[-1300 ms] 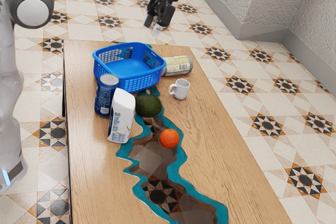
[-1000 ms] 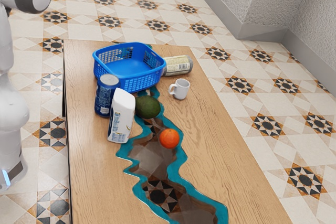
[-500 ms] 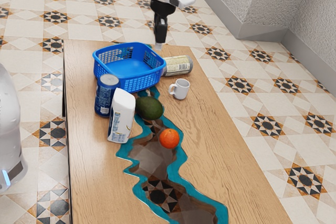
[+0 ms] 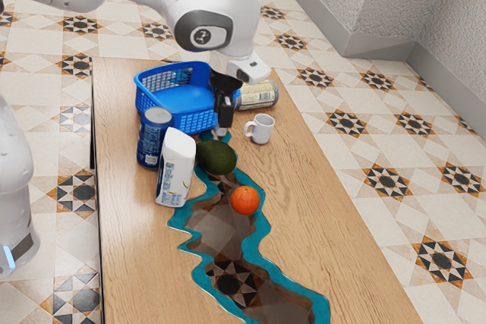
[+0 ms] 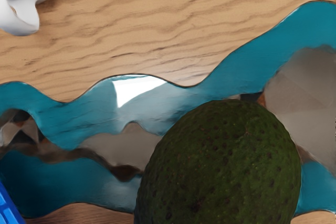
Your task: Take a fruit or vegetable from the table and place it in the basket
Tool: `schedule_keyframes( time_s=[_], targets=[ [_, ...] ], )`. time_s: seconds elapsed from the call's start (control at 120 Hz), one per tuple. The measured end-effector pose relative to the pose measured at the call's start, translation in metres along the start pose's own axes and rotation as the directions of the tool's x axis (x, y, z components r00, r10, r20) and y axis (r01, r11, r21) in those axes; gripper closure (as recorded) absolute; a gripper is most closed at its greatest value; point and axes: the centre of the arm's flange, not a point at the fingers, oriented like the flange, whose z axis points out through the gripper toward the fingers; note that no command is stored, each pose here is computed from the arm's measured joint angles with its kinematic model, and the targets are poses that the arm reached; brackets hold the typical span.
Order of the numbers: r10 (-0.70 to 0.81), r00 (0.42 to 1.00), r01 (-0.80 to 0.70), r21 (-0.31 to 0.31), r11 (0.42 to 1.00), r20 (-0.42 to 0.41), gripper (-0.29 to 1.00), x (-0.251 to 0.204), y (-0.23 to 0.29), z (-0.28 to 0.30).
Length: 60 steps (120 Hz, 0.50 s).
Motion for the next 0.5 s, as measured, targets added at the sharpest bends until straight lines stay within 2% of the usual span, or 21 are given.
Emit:
schedule_keyframes(
  time_s=[0.217, 0.5],
  targets=[
    [-0.024, 1.0, 0.024, -0.031, 0.999, -0.004, 0.04, -0.002, 0.005, 0.029],
    [-0.034, 0.999, 0.036, -0.059, 0.998, 0.032, 0.04, -0.002, 0.011, 0.056]
  ],
)
